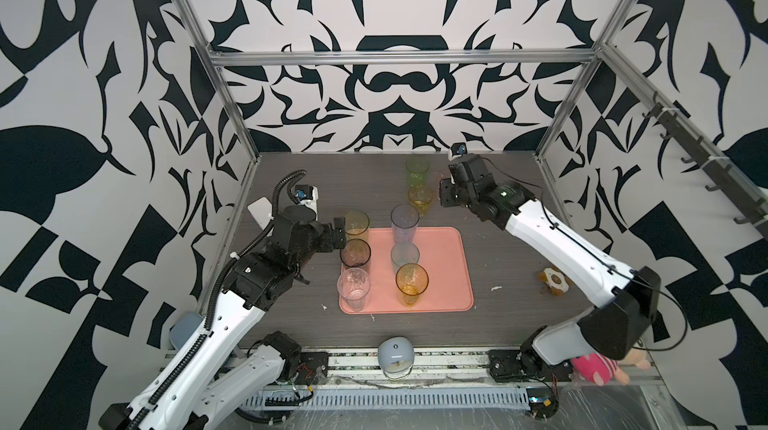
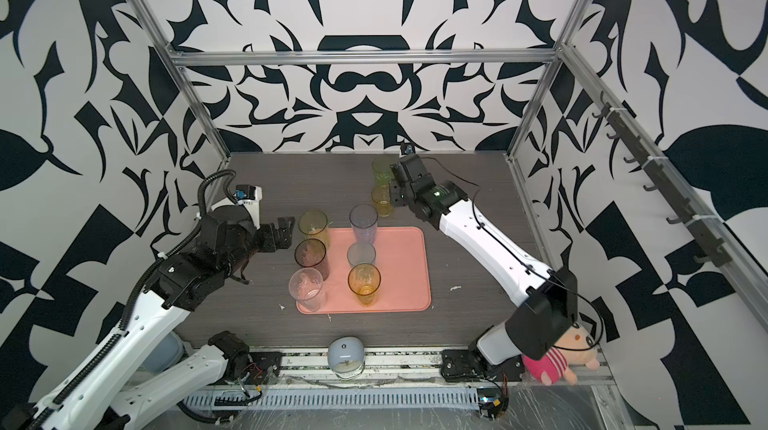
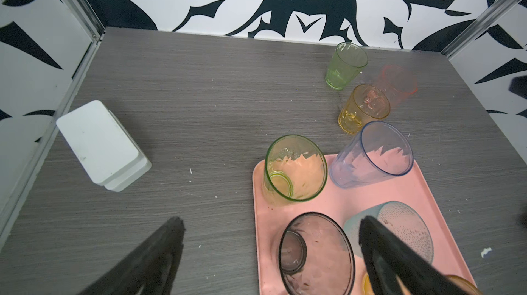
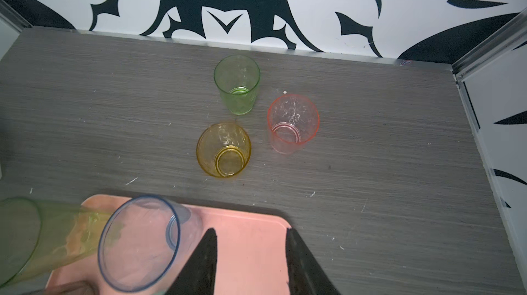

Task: Place the glasses into the tray
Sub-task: 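Raise the right gripper and move it toward the green glass beyond the tray, then lower the right gripper around the green glass and close it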

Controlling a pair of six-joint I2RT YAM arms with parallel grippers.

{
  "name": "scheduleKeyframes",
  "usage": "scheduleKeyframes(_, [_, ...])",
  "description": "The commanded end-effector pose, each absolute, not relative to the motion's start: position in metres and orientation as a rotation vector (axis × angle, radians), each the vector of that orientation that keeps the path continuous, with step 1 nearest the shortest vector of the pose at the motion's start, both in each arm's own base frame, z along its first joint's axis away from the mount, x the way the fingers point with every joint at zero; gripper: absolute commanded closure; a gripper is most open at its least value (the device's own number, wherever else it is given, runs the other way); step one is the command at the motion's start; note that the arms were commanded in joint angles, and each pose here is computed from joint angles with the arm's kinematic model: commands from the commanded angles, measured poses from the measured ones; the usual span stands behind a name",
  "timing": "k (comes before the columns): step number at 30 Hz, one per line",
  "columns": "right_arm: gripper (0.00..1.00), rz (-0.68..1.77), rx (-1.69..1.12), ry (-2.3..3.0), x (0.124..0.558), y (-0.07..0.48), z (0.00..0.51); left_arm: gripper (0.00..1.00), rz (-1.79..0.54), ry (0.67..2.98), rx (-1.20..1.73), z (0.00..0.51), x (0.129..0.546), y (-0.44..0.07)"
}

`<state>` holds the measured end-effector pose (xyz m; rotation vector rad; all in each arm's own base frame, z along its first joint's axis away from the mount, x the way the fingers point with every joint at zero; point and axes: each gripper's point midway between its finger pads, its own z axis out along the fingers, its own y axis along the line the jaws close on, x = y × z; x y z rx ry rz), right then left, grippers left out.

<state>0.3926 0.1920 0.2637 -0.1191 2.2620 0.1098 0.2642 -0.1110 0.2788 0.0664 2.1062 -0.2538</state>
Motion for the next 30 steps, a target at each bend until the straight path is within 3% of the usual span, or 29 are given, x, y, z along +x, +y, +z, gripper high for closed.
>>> scheduleKeyframes(1, [0.56,0.142,-0.13,2.184,0.419,0.2,0.286,0.0,-0.24,2.014,0.072,0.307,0.27,-0.108])
scheduleKeyframes(30, [0.57,0.2,0.003,2.371,0.552,0.201,0.189,0.0,-0.222,2.071,0.091,0.296,0.281,-0.117])
